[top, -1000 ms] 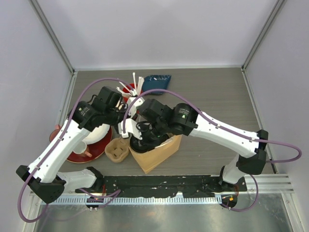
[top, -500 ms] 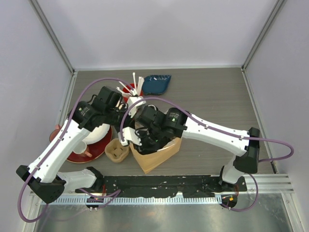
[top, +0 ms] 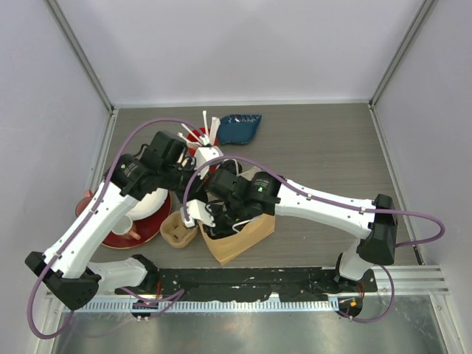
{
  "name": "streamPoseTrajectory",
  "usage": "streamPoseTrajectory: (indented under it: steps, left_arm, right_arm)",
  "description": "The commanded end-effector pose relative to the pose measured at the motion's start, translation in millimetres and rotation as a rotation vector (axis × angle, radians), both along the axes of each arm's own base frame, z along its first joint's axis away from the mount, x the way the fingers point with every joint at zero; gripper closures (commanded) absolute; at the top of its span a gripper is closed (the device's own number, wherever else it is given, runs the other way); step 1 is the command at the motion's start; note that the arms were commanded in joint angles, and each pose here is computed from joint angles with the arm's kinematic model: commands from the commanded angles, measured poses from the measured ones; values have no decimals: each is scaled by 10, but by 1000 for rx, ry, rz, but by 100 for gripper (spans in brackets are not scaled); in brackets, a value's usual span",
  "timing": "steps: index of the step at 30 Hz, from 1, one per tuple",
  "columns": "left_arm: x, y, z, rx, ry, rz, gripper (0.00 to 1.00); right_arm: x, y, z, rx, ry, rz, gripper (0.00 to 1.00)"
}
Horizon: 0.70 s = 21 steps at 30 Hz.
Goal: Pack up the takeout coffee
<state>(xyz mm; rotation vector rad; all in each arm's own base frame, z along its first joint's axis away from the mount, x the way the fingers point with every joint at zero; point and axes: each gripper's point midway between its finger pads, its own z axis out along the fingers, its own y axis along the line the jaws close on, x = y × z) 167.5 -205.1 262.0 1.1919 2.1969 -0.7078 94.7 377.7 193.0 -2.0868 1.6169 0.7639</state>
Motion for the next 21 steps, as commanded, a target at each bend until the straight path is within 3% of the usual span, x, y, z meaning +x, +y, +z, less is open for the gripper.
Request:
streamPoseTrajectory:
  steps: [1, 15, 21]
  left_arm:
    - [54, -76, 88, -34, -28, -9, 100]
    - [105, -123, 191, -55, -50, -15, 100]
    - [100, -183, 194, -68, -17, -25, 100]
  right_arm:
    - [-9, -47, -112, -27, -2, -5, 99]
    - [47, -344, -399, -165, 25, -211, 99]
    - [46, -312, -585, -241, 47, -218, 99]
